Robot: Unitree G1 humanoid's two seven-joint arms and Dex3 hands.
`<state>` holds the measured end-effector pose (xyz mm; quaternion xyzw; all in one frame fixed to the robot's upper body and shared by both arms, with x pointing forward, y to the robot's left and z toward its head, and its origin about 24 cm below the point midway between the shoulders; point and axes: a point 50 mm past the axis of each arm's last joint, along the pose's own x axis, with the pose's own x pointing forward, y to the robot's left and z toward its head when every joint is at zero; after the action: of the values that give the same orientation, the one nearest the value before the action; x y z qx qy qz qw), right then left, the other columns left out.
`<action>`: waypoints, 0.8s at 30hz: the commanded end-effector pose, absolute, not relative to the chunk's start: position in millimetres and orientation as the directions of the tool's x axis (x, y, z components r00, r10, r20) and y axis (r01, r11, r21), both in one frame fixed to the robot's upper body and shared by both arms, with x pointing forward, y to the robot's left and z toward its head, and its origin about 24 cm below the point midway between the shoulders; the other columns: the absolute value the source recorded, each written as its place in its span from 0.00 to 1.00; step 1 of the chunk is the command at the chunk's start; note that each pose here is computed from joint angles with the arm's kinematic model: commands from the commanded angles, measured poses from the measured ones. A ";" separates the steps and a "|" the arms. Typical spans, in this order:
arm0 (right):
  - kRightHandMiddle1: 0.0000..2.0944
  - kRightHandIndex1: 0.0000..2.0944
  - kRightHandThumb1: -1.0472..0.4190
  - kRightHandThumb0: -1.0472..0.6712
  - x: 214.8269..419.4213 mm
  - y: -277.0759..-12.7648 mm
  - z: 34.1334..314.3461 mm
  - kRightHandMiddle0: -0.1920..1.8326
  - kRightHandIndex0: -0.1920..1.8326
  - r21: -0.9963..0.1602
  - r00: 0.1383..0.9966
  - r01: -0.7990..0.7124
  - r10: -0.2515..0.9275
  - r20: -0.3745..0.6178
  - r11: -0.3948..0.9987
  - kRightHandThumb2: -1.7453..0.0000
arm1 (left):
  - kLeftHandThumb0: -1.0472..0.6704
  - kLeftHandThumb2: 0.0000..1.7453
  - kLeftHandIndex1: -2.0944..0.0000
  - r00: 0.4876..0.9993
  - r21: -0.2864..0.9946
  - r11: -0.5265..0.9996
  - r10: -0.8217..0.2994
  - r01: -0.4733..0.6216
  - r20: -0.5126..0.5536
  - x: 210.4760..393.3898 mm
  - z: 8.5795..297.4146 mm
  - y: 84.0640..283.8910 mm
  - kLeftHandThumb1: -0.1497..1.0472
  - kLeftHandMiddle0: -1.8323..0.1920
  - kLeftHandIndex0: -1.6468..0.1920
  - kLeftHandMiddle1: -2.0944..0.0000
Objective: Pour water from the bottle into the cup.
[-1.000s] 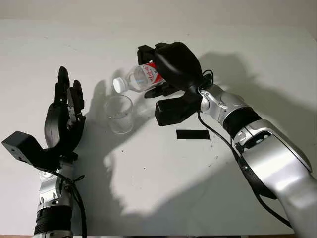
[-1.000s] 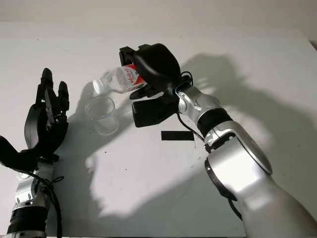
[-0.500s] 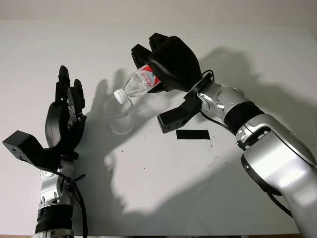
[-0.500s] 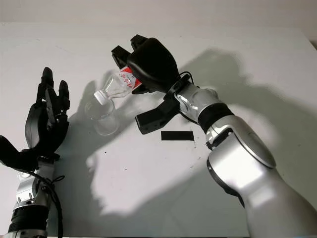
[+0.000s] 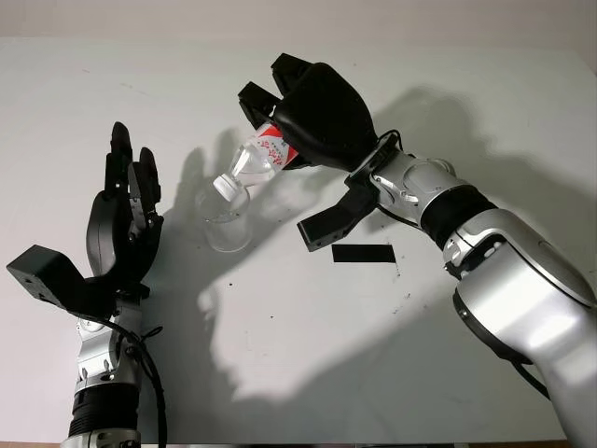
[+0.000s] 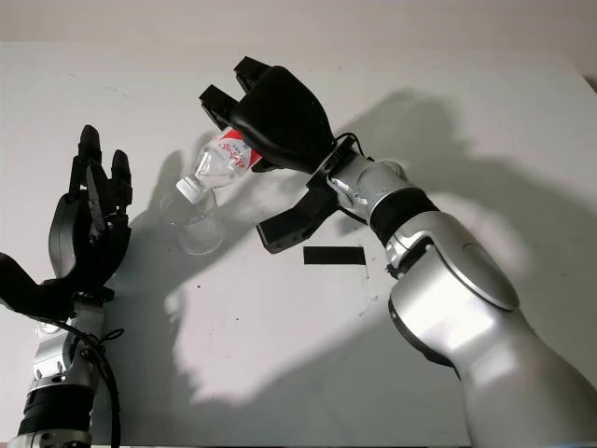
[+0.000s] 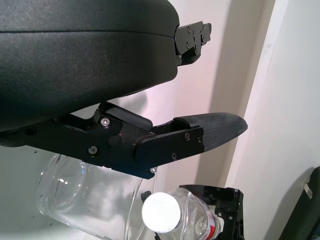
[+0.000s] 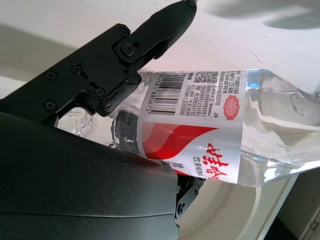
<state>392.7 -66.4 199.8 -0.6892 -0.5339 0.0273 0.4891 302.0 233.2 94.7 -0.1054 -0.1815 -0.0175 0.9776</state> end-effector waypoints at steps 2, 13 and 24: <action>0.93 1.00 0.01 0.34 392.2 -62.4 215.1 0.33 0.65 -0.662 0.381 0.746 0.766 0.518 0.077 0.97 | 0.18 0.36 1.00 0.944 -0.216 0.974 0.008 0.067 0.329 298.9 83.3 230.0 1.00 1.00 1.00 1.00; 1.00 1.00 0.00 0.35 392.5 -62.9 211.6 0.41 0.66 -0.740 0.446 0.644 0.691 0.569 0.194 0.95 | 0.19 0.36 1.00 0.946 -0.208 0.976 0.010 0.061 0.325 298.8 83.5 231.4 1.00 1.00 1.00 1.00; 1.00 1.00 0.00 0.40 406.5 -94.8 207.0 0.51 0.63 -0.688 0.810 0.085 0.353 0.469 0.721 0.84 | 0.19 0.36 1.00 0.946 -0.212 0.975 0.008 0.065 0.325 297.7 82.6 231.9 1.00 1.00 1.00 1.00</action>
<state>407.2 -90.7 206.1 -0.4090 -0.3038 0.0765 0.8571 302.3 232.8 94.6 -0.1031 -0.1807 -0.0184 0.9779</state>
